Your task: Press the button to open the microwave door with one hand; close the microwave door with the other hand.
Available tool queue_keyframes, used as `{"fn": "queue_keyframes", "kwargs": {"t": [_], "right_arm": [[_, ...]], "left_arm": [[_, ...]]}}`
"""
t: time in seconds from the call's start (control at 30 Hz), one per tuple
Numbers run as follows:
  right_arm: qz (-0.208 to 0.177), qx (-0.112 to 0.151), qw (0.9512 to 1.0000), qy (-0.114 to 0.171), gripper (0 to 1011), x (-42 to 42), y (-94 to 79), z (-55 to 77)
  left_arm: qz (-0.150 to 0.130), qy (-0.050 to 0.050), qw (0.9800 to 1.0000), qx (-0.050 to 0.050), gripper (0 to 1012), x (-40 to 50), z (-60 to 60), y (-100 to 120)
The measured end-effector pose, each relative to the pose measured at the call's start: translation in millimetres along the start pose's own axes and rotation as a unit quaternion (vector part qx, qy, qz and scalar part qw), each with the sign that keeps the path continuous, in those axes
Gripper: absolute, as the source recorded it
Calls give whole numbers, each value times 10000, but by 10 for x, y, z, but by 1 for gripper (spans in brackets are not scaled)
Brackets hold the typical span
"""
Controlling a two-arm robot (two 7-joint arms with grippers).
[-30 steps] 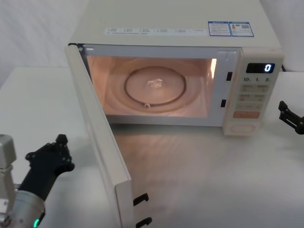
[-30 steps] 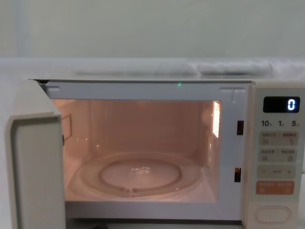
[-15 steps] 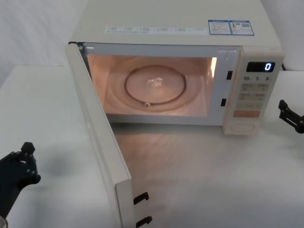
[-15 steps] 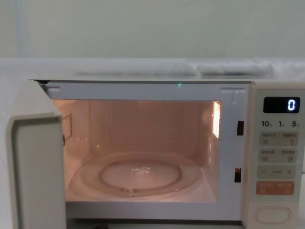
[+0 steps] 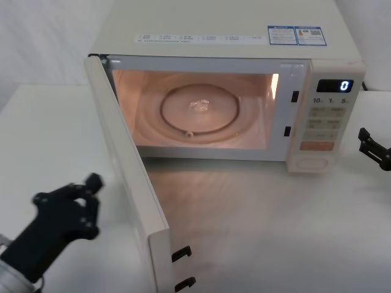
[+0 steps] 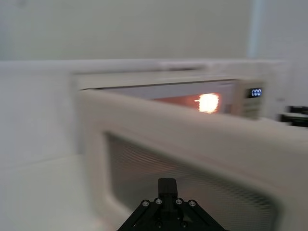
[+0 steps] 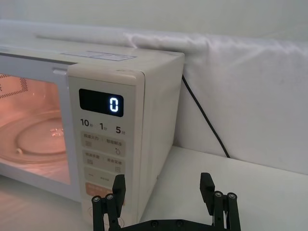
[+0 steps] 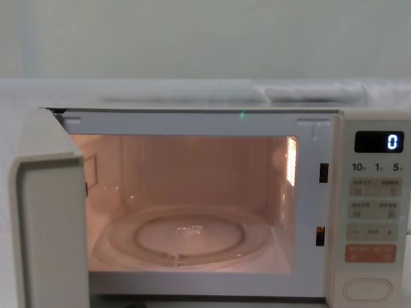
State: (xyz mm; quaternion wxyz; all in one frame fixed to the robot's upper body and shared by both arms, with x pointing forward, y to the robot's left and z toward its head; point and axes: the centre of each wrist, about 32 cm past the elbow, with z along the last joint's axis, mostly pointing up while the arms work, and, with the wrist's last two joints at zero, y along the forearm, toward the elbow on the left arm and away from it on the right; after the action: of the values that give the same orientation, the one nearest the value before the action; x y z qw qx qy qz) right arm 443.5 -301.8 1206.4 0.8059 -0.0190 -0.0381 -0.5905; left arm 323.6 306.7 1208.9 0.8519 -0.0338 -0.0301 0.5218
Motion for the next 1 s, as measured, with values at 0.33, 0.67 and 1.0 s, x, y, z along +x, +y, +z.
{"fn": "queue_keyframes", "kwargs": {"t": [0.33, 0.67, 1.0], "right_arm": [[0, 0, 10000, 0, 1002, 0, 0, 0], [0, 0, 10000, 0, 1002, 0, 0, 0], [0, -1, 10000, 0, 1002, 0, 0, 0]], "left_arm": [[-1129, 64, 9935, 90, 0, -37, 157, -149], [-1520, 80, 9883, 81, 0, -17, 199, -267], [-1996, 319, 9793, -97, 0, -40, 155, -607]]}}
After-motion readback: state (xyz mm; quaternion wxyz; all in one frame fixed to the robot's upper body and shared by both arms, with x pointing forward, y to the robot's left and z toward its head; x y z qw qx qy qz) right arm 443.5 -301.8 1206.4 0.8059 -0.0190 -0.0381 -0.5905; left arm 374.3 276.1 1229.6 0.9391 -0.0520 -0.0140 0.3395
